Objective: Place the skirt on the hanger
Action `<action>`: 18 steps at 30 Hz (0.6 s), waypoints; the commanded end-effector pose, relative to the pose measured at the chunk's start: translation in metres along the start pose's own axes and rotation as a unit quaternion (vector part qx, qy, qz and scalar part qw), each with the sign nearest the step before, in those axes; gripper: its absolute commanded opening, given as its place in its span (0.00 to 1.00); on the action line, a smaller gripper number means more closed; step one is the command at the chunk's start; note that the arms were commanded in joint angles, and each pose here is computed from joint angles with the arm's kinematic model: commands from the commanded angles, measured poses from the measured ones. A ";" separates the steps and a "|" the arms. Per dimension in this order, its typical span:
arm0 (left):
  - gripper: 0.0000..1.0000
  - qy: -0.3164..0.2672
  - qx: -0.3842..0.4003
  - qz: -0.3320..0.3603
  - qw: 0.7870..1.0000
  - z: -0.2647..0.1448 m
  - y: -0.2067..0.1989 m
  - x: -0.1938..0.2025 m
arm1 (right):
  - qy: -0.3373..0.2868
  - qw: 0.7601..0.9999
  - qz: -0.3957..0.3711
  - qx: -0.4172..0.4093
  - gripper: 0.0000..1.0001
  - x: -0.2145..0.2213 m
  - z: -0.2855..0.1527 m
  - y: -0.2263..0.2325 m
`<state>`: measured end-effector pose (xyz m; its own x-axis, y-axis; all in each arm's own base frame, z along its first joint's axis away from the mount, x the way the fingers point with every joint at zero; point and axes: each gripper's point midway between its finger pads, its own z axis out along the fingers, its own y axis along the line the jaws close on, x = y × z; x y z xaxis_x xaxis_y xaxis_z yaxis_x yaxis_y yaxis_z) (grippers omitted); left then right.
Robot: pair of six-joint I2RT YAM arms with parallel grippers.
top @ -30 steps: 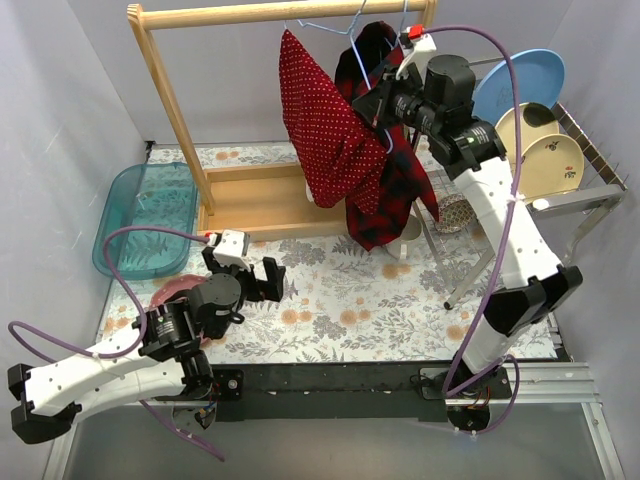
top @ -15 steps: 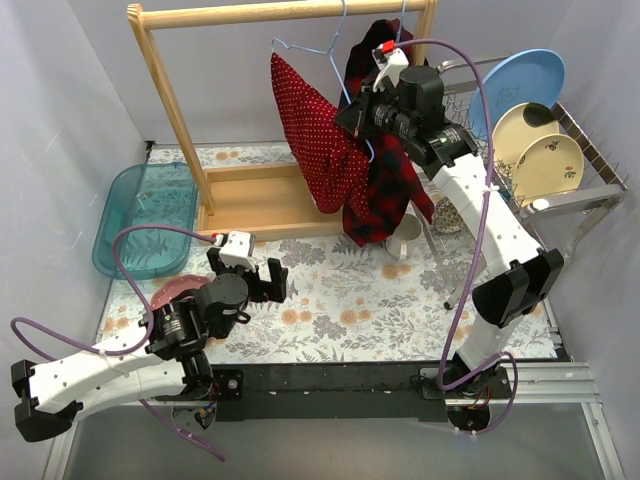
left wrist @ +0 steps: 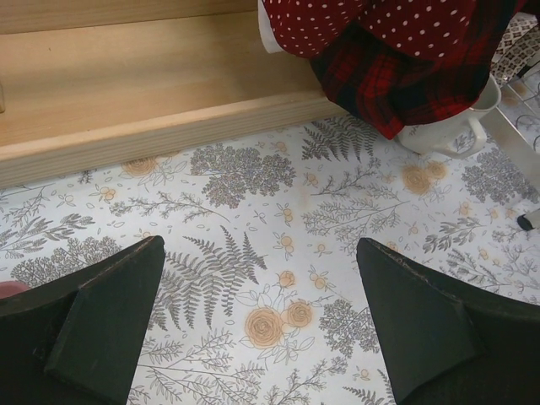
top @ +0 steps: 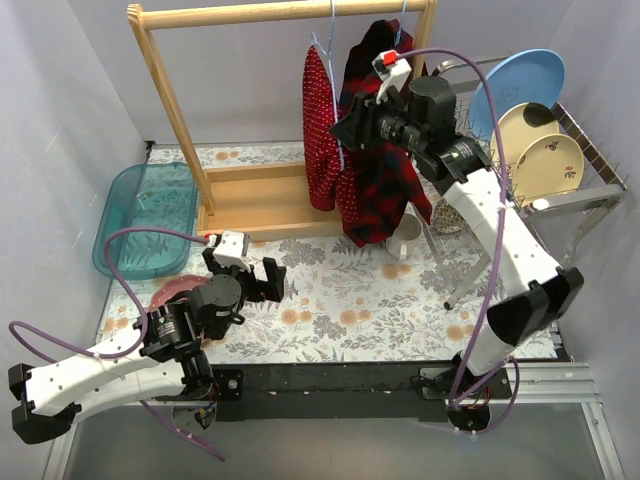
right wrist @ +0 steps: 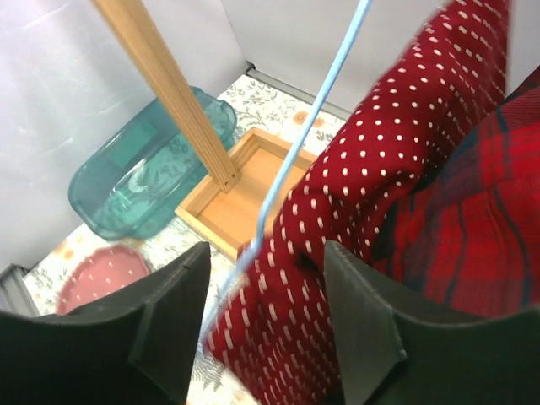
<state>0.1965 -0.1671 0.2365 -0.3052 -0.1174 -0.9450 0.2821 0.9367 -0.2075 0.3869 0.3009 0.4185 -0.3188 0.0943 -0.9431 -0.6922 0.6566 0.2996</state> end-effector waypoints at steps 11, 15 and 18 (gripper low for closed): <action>0.98 -0.032 0.006 -0.034 0.999 -0.009 0.002 -0.022 | -0.032 0.965 -0.248 -0.076 0.89 -0.016 -0.114 0.048; 0.98 -0.052 0.020 -0.052 0.997 -0.017 0.001 -0.040 | -0.026 0.958 -0.277 -0.066 0.91 -0.012 -0.135 0.043; 0.98 -0.063 0.018 -0.052 0.996 -0.020 0.002 -0.050 | -0.025 0.954 -0.293 -0.056 0.93 -0.012 -0.152 0.039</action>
<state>0.1922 -0.1592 0.2571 -0.2702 -0.1955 -0.9427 0.2935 0.9158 -0.2741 0.2790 0.2293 0.4631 0.1072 -0.1681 -0.9799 -0.8198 0.5427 -0.1827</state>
